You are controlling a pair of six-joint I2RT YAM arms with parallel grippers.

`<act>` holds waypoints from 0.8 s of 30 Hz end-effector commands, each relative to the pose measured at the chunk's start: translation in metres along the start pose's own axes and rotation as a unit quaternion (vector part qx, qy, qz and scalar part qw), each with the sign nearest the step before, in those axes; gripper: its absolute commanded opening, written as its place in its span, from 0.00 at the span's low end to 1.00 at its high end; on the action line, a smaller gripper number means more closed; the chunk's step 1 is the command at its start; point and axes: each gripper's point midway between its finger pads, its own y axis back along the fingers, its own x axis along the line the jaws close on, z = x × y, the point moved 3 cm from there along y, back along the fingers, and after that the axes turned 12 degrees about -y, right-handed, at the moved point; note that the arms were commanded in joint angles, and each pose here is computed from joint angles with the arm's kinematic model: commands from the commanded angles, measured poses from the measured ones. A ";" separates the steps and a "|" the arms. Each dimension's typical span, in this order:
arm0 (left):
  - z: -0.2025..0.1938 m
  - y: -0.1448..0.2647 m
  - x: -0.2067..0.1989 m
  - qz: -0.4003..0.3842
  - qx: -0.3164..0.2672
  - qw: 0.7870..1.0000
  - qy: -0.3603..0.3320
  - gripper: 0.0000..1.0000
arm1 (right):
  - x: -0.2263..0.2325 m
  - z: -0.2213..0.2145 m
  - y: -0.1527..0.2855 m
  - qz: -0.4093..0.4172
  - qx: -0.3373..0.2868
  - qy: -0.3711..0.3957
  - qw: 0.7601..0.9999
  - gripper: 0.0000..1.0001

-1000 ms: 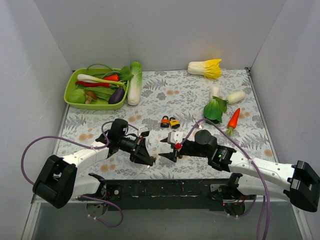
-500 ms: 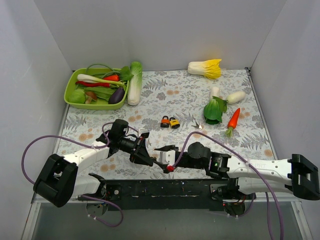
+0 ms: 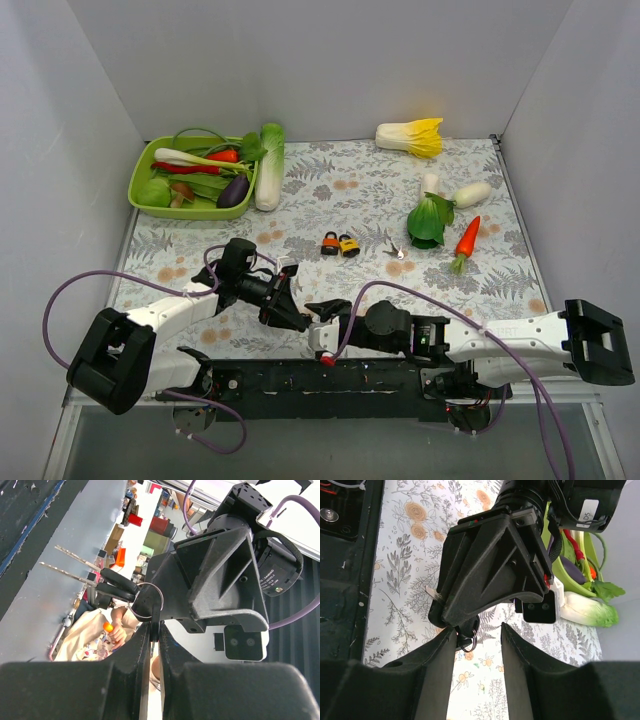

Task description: Unlock with the key

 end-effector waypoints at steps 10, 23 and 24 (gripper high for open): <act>-0.002 0.003 -0.013 -0.014 0.010 1.000 -0.017 0.00 | -0.002 0.018 -0.005 -0.056 -0.033 0.084 0.994 0.40; -0.004 0.004 -0.017 -0.016 0.012 0.999 -0.026 0.00 | -0.003 0.023 -0.012 -0.074 -0.039 0.117 0.990 0.27; -0.004 0.004 -0.016 -0.016 0.011 0.999 -0.026 0.00 | -0.003 0.023 -0.012 -0.075 -0.040 0.116 0.990 0.25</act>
